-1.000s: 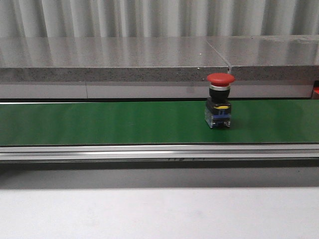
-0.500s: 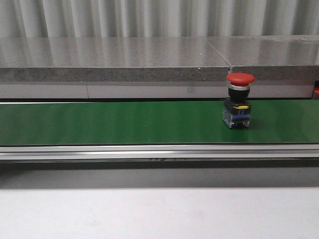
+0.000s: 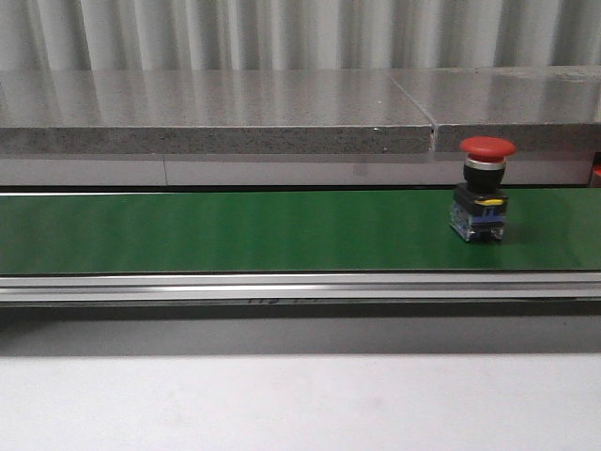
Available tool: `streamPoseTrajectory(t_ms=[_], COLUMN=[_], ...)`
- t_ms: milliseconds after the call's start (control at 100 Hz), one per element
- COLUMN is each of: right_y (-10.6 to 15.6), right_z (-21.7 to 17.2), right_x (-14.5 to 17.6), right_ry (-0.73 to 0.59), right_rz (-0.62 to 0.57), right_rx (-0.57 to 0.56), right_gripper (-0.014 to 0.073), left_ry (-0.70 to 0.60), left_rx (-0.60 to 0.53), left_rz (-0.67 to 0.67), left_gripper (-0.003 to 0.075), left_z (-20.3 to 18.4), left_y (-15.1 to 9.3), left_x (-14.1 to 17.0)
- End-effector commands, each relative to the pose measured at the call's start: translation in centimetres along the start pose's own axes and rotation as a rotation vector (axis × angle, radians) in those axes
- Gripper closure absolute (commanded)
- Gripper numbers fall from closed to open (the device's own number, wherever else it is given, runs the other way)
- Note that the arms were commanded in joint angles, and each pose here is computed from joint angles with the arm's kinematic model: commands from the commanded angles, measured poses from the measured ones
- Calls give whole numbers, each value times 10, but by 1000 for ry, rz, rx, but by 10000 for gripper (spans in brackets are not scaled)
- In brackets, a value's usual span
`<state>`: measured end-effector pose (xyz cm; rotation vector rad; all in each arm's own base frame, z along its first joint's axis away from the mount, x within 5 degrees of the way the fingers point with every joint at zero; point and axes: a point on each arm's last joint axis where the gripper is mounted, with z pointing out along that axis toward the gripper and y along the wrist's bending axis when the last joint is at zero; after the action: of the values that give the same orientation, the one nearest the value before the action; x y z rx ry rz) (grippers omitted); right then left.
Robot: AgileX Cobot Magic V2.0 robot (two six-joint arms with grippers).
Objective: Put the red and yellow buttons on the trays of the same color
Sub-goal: 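Move the right gripper above the belt toward the arriving red button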
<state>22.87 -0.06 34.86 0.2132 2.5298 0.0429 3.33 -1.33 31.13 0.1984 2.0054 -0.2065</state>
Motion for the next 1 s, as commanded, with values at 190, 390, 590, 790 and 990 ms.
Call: streamPoseTrajectory(t_ms=[190, 390, 590, 790, 990], right_y=[49, 72, 81, 84, 77], right_z=[6, 27, 51, 78, 101], right_x=[-33, -46, -54, -52, -52], right_ry=[29, 93, 168, 251, 307], right_rz=[-153, -214, -216, -230, -210], right_rx=[-83, -105, -103, -83, -57], right_gripper=[76, 76, 76, 76, 78], left_ry=[-85, -85, -85, -85, -85], left_rx=[13, 13, 13, 13, 13], left_rz=[-5, -5, -5, -5, -5], left_gripper=[740, 740, 740, 740, 740], left_z=[-4, -4, -4, -4, -4], left_y=[-1, -1, -1, -1, -1], left_x=[-13, -13, -13, -13, -13])
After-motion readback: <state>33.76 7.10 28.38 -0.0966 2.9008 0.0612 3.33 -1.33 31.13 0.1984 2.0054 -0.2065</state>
